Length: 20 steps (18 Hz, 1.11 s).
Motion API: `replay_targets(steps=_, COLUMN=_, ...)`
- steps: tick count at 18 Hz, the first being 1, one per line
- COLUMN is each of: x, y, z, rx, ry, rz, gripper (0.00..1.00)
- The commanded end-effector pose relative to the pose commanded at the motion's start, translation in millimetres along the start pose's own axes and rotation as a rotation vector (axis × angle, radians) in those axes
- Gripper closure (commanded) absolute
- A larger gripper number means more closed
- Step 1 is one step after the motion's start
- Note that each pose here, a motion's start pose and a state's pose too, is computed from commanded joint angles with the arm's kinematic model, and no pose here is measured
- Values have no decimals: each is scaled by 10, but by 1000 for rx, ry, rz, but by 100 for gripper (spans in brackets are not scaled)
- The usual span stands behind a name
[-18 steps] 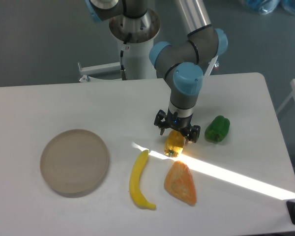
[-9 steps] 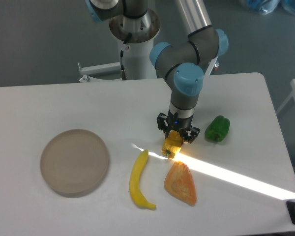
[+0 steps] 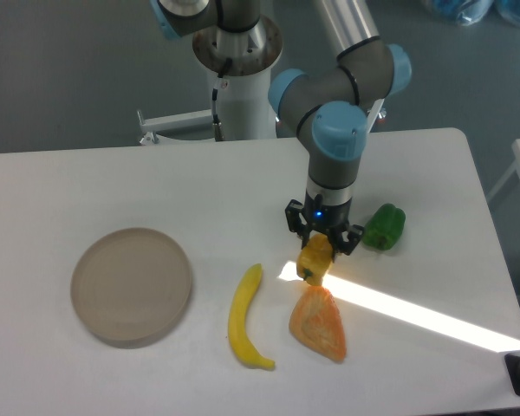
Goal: Pick up the yellow pepper from the table
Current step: 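Carry the held yellow pepper up and away from the orange slice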
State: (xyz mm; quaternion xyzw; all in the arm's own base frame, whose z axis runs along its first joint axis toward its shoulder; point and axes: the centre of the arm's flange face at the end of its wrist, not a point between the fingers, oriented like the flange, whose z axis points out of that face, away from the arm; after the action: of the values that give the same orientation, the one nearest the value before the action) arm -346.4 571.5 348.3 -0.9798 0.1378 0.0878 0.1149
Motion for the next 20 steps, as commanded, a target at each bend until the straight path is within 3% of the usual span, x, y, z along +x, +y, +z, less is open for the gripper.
replay_targets(steps=8, x=-540, y=332, z=-304, rx=-21, ry=-37, rz=168, gripper=53)
replay_targets(steps=20, x=-644, y=346, z=-445, rx=-17, ry=-52, rz=171, gripper=53)
